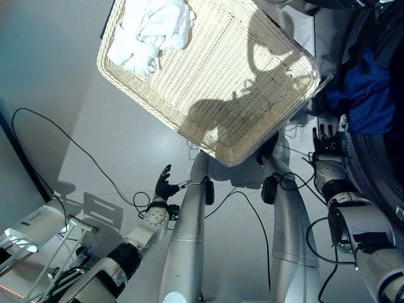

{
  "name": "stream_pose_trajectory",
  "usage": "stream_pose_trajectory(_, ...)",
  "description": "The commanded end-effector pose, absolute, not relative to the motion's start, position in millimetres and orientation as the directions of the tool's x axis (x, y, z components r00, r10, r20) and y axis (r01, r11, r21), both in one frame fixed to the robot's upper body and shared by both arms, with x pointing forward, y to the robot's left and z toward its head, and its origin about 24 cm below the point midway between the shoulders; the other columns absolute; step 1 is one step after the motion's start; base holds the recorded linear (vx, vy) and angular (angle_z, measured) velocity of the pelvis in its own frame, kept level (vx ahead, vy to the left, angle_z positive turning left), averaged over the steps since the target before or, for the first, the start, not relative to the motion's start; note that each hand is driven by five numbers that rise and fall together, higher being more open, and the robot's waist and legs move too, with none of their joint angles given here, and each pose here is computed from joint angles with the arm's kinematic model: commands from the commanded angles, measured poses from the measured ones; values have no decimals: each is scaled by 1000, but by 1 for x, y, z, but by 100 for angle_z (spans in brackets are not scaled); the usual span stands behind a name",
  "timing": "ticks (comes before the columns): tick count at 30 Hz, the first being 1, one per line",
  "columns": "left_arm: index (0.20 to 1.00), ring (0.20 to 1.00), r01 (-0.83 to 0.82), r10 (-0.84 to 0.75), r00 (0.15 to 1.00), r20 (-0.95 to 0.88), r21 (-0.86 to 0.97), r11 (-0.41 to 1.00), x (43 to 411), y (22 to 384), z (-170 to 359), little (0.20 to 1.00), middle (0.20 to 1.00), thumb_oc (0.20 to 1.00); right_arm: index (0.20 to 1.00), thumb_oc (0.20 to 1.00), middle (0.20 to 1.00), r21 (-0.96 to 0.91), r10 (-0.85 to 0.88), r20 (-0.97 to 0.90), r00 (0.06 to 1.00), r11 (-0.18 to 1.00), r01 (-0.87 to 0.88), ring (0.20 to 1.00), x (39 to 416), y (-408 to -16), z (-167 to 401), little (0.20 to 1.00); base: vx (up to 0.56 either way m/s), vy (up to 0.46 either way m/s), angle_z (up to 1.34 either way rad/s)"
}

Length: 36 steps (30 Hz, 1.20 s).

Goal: Put the clothes into the washing machine.

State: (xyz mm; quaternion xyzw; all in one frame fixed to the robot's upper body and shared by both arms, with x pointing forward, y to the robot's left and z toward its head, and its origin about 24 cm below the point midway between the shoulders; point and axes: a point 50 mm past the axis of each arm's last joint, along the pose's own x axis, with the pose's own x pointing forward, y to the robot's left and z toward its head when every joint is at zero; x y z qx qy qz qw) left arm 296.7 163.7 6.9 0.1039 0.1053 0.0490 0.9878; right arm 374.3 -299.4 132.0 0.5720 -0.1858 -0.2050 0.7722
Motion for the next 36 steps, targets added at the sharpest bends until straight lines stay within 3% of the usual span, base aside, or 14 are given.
stream_pose_trajectory(1,1000,1000,-75,122,959,-257,186,980,282,161,-6,1000,1000,1000,1000,1000,1000,937,-622,226,750,350,8,1000,353,-331,149,1000,6,-33,0)
stream_pose_trajectory(7,1000,1000,-87,133,960,-246,190,978,277,173,-2,1000,1000,1000,1000,1000,1000,865,-622,430,654,491,-102,1000,341,-337,185,1000,0,-7,0)
stream_pose_trajectory(14,1000,1000,-89,138,959,-247,200,976,272,183,-3,1000,1000,1000,1000,1000,1000,800,-584,531,614,584,-137,1000,331,-337,206,1000,-22,-7,-1)
stream_pose_trajectory(15,1000,1000,-92,142,958,-247,203,975,270,186,-4,1000,1000,1000,561,561,561,781,-566,552,612,608,-142,561,329,-335,209,561,-51,-19,-4)
stream_pose_trajectory(16,1000,1000,-91,143,958,-247,208,974,269,187,-5,1000,1000,1000,200,200,200,769,-558,567,606,622,-147,200,327,-333,212,200,-51,-19,-3)
stream_pose_trajectory(27,1000,1000,-94,163,949,-270,251,963,256,197,-17,1000,1000,1000,200,200,200,795,-635,586,502,569,-208,200,300,-334,207,200,-57,-10,-4)
stream_pose_trajectory(36,1000,1000,-94,182,933,-310,279,956,243,214,-31,1000,1000,1000,200,200,200,897,-834,432,343,358,-259,200,264,-370,188,200,-52,19,-9)
